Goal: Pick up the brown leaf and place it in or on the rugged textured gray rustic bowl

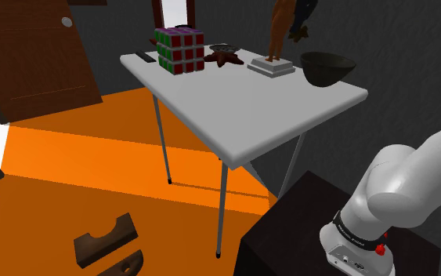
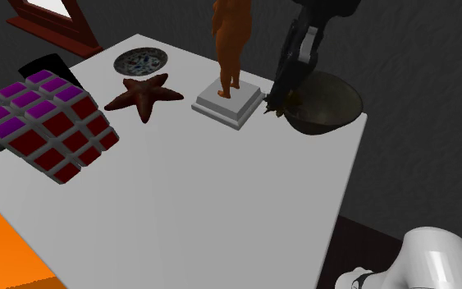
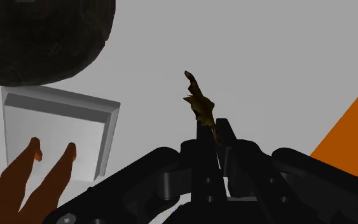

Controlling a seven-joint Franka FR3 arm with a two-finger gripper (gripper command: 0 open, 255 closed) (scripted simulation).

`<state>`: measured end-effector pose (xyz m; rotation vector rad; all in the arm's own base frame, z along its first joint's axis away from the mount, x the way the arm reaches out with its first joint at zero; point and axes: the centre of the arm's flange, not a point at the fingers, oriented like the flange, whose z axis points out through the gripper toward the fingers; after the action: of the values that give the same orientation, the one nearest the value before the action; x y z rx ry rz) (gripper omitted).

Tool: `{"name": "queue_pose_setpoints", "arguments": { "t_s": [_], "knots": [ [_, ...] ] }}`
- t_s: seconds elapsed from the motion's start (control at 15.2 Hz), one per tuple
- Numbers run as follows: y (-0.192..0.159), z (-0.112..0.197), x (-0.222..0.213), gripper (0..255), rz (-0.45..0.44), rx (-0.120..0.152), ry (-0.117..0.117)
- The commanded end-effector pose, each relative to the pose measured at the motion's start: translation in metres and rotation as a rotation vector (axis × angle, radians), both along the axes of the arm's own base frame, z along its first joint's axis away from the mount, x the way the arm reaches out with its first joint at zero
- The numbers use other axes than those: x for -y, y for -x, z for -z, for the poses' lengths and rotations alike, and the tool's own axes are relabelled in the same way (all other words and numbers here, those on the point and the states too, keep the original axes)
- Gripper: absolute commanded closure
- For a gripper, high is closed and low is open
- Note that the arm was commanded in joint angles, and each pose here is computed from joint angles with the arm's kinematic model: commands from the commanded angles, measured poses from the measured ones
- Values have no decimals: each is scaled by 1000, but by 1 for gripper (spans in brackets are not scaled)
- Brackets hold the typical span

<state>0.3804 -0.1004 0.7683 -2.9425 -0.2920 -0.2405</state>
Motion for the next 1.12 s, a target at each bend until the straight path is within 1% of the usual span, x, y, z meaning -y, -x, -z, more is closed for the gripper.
{"name": "queue_pose_setpoints", "arguments": {
  "t_s": [0.0, 0.66, 0.73, 1.06],
  "knots": [
    [8, -1, 24, 255, -1, 0, 0],
    [45, -5, 151, 255, -1, 0, 0],
    [51, -5, 171, 255, -1, 0, 0],
    [51, 21, 171, 255, -1, 0, 0]
  ]
}}
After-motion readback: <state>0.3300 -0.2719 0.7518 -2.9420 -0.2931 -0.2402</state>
